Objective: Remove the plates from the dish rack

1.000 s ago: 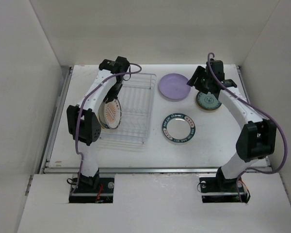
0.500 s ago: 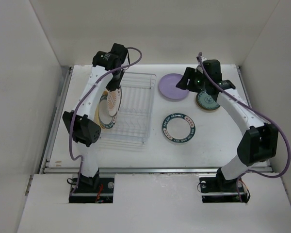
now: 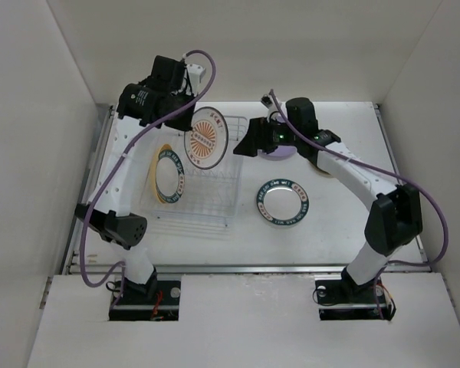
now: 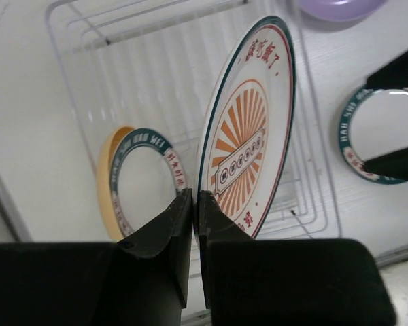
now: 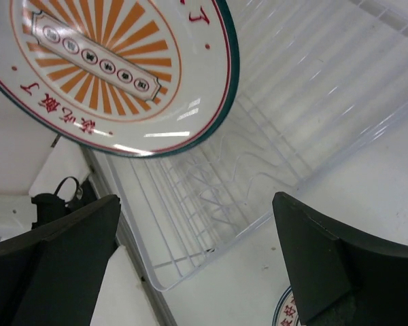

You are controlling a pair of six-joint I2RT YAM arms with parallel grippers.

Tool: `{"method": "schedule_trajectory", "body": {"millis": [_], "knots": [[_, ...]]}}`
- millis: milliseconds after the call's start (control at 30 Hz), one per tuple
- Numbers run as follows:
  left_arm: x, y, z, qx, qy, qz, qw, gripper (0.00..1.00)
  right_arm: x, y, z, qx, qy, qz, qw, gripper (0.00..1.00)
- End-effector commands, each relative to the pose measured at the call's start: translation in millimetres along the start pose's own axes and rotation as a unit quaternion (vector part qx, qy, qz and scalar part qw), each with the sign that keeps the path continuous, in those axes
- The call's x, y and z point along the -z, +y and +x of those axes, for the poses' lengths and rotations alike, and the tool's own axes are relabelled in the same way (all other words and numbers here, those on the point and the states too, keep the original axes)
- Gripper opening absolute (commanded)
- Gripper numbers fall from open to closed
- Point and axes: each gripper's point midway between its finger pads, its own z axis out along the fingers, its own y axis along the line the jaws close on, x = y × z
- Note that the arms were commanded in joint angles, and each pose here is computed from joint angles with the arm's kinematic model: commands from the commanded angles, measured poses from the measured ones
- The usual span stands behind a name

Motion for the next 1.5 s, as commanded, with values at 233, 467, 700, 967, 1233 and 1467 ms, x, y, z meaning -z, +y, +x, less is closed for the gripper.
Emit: {"method": "schedule_trajectory", "body": {"millis": [233,467,700,967,1233,1467], "knots": [[25.5,-64.6,-20.6,0.058,-0.033,0.268,0.961,0.00,-12.5,2.9,-27.4,0.027,-0.032,-0.028,0.999,1.00],[30.0,-70.9,-14.1,0.073,-0.021,0.349,0.934,0.00,7.2,10.7,-25.9,0.021,-0.053,-0.065,0.996,0.80],[17.7,-74.2,-4.6,0.078,0.000,0.360,0.930,0.00,22.5,37.7,-32.1,0.002,-0.090,-0.128,0.988,0.00],[-10.1,-50.1,11.8,0.068,0.027,0.280,0.957,0.90,36.5,31.3,-32.4,-0.035,-0.094,-0.098,0.990,0.00],[-30.9,-0.5,23.5,0.054,0.034,0.109,0.992,1.00,69.7,-3.7,-48.2,-0.113,-0.122,-0.043,0.985,0.00],[-32.7,33.5,42.4,0.031,0.064,-0.017,0.997,1.00,119.2,-82.0,-18.5,-0.173,-0.123,0.125,0.969,0.00]]}}
